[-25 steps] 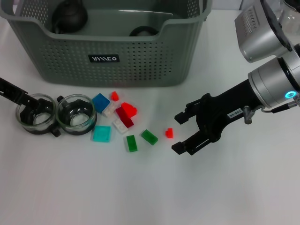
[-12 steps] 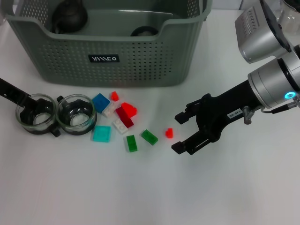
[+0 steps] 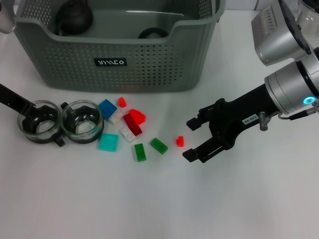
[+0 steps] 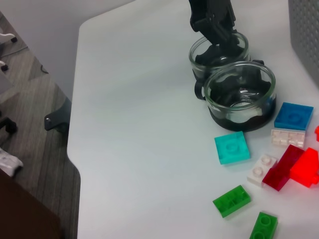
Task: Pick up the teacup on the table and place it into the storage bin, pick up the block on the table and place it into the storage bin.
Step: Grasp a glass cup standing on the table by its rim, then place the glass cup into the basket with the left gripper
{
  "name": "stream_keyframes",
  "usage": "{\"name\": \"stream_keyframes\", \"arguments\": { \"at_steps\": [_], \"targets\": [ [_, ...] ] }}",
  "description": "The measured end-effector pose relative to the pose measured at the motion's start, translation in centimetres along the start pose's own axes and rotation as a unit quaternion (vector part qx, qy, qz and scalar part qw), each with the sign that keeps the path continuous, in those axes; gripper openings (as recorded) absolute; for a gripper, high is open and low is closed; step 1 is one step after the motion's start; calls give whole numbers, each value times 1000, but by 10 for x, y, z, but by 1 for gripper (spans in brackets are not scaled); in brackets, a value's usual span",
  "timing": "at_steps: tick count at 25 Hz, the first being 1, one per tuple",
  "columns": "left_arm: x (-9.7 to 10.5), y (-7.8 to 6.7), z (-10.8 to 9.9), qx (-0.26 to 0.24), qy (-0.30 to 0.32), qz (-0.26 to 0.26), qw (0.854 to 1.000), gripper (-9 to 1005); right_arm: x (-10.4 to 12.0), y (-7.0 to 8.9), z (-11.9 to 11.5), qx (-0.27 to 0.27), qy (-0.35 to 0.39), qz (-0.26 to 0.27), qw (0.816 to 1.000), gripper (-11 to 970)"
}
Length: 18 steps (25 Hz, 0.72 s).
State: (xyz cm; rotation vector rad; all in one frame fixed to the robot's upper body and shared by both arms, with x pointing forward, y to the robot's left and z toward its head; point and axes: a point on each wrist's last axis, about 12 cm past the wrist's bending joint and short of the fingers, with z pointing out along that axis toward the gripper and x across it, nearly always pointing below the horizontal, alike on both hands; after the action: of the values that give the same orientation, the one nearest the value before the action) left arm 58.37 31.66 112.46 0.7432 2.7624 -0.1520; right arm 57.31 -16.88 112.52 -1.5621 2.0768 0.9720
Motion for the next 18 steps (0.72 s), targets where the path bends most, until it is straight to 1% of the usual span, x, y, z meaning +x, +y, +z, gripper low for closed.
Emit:
{"name": "stream_keyframes", "arguments": {
  "at_steps": [3,6,9,12,16,18],
  "targets": [
    [0,0,1,0,3,0,1000,293,0,0,0,0,0,0,1000,927],
    [0,-1,2,0,4,-2,1000,58,0,0,0,1,-1,1,1000,927],
    [2,0,1,-1,2,-11,1000,54,0,0,0,1,-1,1,1000,927],
    [3,3,-5,-7,-5,-21,1000,49,2,0,-1,1,0,3,1000,928],
    [9,4,-25,-1,-22,-39,999,47,5,0,-2,1,1,5,1000,928],
    [14,2,-38,17,-36,-48,998,46,6,0,-3,0,2,6,1000,927]
  ]
}}
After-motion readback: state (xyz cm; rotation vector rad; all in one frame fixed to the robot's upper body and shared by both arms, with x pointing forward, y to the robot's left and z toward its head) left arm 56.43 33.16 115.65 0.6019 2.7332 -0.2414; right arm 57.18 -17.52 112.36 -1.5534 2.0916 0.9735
